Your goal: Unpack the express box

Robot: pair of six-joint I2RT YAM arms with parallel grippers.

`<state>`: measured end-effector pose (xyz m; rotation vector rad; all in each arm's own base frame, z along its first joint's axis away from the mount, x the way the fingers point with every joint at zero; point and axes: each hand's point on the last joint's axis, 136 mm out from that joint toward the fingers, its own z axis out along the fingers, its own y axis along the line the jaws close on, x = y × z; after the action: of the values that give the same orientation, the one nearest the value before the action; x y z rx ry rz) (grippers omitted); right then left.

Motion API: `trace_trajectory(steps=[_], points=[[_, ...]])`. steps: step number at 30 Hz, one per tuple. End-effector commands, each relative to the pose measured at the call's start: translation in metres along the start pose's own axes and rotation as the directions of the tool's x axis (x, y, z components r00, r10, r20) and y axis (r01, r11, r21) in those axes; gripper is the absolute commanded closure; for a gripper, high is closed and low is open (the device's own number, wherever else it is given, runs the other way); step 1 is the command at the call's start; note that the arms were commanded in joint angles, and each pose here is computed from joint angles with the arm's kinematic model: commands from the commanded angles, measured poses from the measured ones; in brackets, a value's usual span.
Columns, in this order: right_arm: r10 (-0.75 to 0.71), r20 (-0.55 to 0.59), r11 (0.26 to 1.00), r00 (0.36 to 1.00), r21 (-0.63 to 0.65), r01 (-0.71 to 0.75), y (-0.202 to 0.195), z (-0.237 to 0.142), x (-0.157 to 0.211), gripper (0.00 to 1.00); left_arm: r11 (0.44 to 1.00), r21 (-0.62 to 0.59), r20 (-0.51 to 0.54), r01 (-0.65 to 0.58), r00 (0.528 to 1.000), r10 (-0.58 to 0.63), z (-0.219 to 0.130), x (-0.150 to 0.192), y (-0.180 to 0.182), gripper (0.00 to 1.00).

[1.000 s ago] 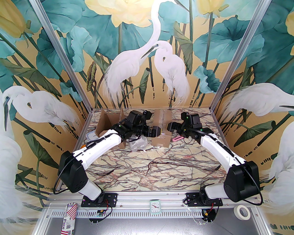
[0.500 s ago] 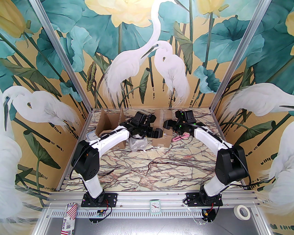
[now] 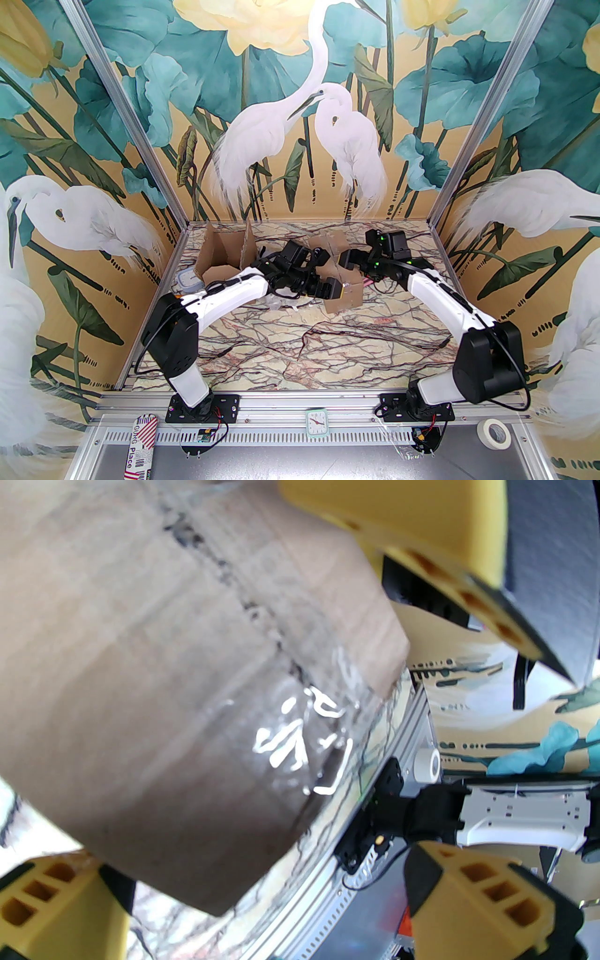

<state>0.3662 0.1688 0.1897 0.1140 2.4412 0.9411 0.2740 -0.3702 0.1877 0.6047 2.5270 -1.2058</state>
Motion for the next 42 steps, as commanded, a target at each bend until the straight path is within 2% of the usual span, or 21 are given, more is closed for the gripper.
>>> trace_trajectory(steps=[1,6,11,14,18,22,26,29,42], points=[[0.022,0.005,0.999,1.0,0.044,-0.023,-0.007,-0.01,-0.002,0.04,0.997,-0.007,0.1,-0.079,0.992,0.079,-0.026,-0.014,-0.019,0.0],[0.088,0.112,0.983,0.99,0.154,-0.105,-0.035,-0.03,-0.031,0.03,0.995,-0.033,0.129,-0.098,0.986,0.101,-0.039,-0.015,-0.022,0.01],[0.192,0.228,0.928,0.955,0.274,-0.252,-0.075,-0.056,-0.042,0.04,0.978,-0.136,0.192,-0.16,0.964,0.185,-0.06,-0.024,-0.018,0.01],[0.243,0.272,0.875,0.931,0.353,-0.332,-0.098,-0.061,-0.037,0.11,0.962,-0.208,0.227,-0.179,0.947,0.226,-0.072,-0.032,-0.012,0.0],[0.33,0.276,0.8,0.903,0.427,-0.423,-0.123,-0.051,-0.027,0.23,0.939,-0.305,0.269,-0.16,0.931,0.246,-0.087,-0.046,0.005,0.0],[0.401,0.303,0.698,0.865,0.51,-0.502,-0.148,-0.042,-0.018,0.23,0.914,-0.37,0.292,-0.165,0.913,0.283,-0.097,-0.054,0.018,0.0],[0.436,0.327,0.623,0.838,0.563,-0.544,-0.166,-0.034,-0.016,0.33,0.897,-0.41,0.288,-0.163,0.91,0.297,-0.1,-0.055,0.03,0.0],[0.451,0.356,0.562,0.818,0.6,-0.57,-0.178,-0.029,-0.017,0.35,0.894,-0.419,0.274,-0.162,0.916,0.294,-0.096,-0.052,0.037,0.0],[0.495,0.326,0.52,0.806,0.632,-0.575,-0.192,0.035,-0.031,0.36,0.887,-0.442,0.246,-0.134,0.933,0.263,-0.09,-0.031,0.062,0.0]])
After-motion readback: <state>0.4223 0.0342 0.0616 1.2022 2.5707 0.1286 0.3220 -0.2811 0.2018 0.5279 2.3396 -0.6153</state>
